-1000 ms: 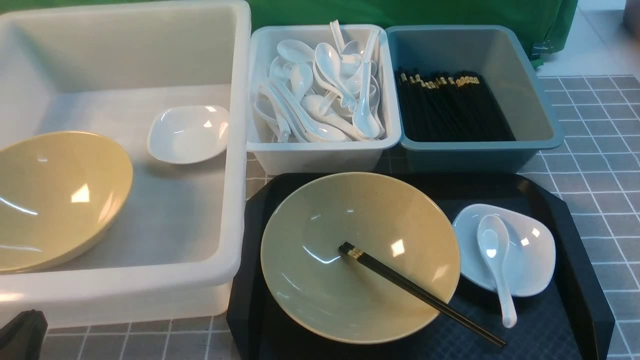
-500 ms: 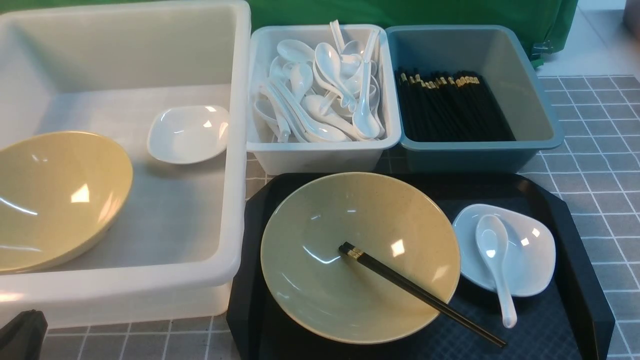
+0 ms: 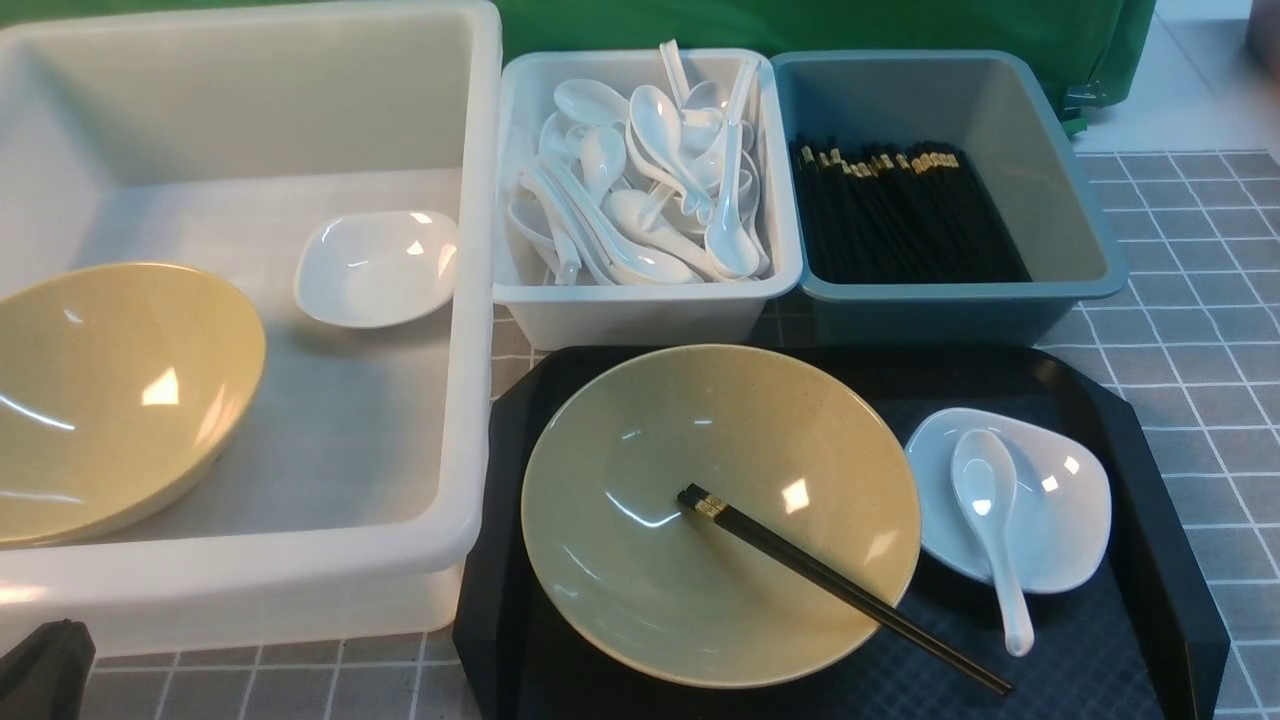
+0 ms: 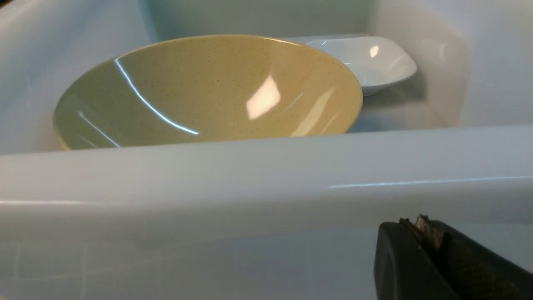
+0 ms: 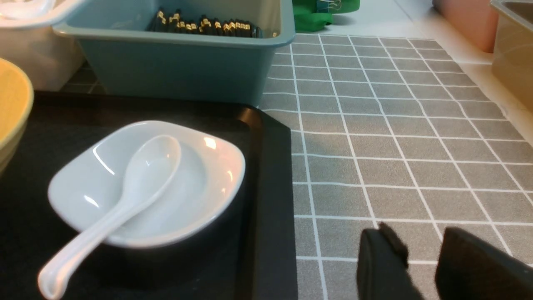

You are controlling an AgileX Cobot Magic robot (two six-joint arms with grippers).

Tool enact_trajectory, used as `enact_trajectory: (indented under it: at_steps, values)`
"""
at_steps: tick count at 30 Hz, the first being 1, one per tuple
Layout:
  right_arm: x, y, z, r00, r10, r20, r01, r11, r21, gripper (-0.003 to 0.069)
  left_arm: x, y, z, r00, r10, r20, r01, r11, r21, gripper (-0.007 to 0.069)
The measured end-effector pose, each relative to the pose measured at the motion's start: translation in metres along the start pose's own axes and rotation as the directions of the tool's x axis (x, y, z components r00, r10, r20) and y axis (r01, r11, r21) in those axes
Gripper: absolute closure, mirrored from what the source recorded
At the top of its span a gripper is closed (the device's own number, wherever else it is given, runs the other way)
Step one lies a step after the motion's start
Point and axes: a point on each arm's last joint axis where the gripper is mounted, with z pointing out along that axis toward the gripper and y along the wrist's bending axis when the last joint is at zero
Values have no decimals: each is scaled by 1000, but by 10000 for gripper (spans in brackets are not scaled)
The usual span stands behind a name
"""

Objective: On grey table put chopsticks spoon bowls plates into blue grey white boxes.
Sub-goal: 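Reach down and grasp the white spoon resting in the bowl with the right gripper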

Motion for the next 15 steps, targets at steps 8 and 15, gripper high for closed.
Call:
enact_trajectory:
  at_steps: [8, 15]
  values:
    - [0, 0, 0, 1000, 0, 0, 0, 1000, 0, 421, 0, 0, 0, 1000, 0, 0, 0, 1000, 0, 636]
    - [0, 0, 0, 1000, 4, 0, -4, 1000, 0, 421, 0, 0, 0, 1000, 0, 0, 0, 1000, 0, 636]
